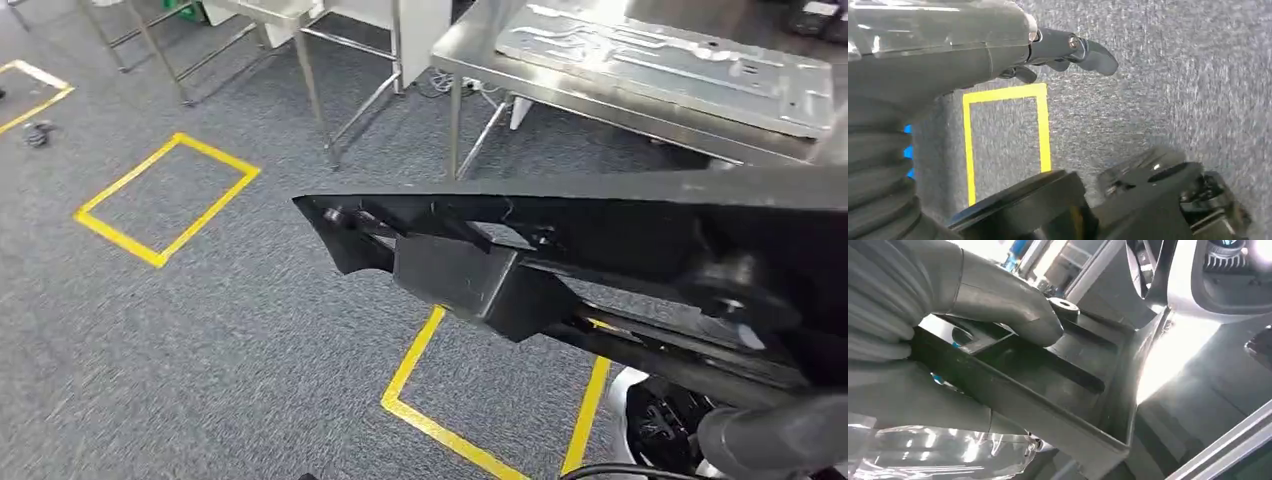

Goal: Take the parts from the cabinet and place them on the table.

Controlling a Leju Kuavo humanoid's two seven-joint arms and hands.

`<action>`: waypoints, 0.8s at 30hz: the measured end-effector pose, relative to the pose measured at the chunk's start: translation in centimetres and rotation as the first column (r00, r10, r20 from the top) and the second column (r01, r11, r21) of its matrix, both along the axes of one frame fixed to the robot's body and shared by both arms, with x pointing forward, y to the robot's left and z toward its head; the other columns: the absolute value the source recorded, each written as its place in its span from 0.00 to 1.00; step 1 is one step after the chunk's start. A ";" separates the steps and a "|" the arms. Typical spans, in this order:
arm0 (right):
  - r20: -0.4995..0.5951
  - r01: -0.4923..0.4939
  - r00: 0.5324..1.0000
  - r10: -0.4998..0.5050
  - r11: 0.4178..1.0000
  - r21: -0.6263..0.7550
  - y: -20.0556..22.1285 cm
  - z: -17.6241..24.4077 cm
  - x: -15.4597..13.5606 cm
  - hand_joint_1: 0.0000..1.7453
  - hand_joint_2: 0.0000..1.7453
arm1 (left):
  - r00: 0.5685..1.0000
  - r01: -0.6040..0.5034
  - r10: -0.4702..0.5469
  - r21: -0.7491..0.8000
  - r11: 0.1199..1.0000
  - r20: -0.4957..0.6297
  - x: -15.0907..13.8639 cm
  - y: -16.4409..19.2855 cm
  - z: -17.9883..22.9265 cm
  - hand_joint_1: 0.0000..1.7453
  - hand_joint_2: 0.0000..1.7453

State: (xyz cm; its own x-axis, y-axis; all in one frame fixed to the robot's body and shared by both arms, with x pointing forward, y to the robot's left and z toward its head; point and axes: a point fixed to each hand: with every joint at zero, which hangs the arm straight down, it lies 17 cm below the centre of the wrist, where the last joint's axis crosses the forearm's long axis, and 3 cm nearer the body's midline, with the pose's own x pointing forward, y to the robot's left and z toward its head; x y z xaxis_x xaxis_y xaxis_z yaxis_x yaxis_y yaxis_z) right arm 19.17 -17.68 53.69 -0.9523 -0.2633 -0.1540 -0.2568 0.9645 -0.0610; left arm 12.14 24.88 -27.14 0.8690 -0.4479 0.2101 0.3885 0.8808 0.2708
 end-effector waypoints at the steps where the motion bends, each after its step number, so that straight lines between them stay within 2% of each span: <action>1: 0.003 0.001 1.000 -0.001 1.000 -0.002 0.0 0.1 0.0 1.00 1.00 | 1.000 0.000 0.000 0.000 1.000 -0.003 -0.1 0.0 0.0 0.00 1.00; 11: 0.003 0.025 1.000 -0.025 1.000 -0.012 0.2 -0.1 0.4 1.00 1.00 | 1.000 0.001 -0.001 -0.007 1.000 0.001 0.2 -0.6 0.1 0.00 1.00; 24: 0.015 0.006 1.000 -0.006 1.000 -0.023 0.7 0.1 0.0 1.00 1.00 | 1.000 0.004 -0.004 -0.010 1.000 0.015 1.0 -0.6 0.2 0.00 1.00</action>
